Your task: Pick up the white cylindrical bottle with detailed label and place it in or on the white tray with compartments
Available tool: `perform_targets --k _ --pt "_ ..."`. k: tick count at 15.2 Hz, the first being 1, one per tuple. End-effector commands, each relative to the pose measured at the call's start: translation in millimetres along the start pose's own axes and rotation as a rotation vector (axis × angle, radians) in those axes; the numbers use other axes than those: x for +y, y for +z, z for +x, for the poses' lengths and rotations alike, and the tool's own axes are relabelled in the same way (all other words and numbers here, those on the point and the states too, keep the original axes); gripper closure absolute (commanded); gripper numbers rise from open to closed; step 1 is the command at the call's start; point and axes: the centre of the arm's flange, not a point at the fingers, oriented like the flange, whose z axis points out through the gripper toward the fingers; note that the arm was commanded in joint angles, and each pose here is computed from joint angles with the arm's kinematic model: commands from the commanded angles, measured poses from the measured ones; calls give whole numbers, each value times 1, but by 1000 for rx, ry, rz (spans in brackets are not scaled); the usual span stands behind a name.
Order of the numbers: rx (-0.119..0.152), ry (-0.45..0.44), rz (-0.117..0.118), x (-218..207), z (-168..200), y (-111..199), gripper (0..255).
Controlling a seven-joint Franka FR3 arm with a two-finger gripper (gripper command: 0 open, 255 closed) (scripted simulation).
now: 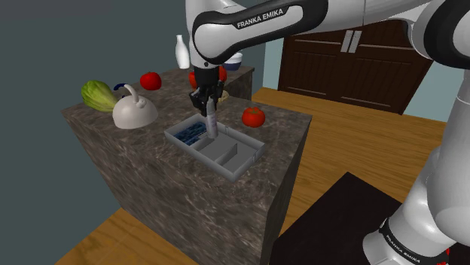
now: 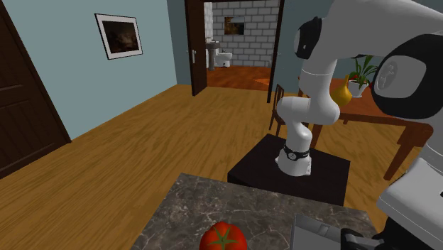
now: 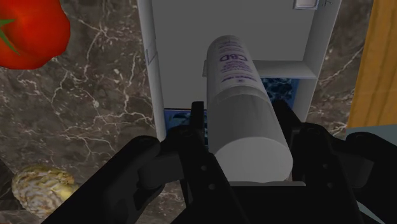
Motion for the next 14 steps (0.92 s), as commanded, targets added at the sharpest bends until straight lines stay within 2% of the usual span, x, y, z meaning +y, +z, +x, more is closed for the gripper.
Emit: perform_targets --k 1,4,5,10,14 --pt "1 0 0 0 0 0 255" --pt "1 0 0 0 0 0 255" --pt "1 0 0 0 0 0 0" --pt "1 0 0 0 0 0 0" --pt "1 0 0 0 0 -50 0"
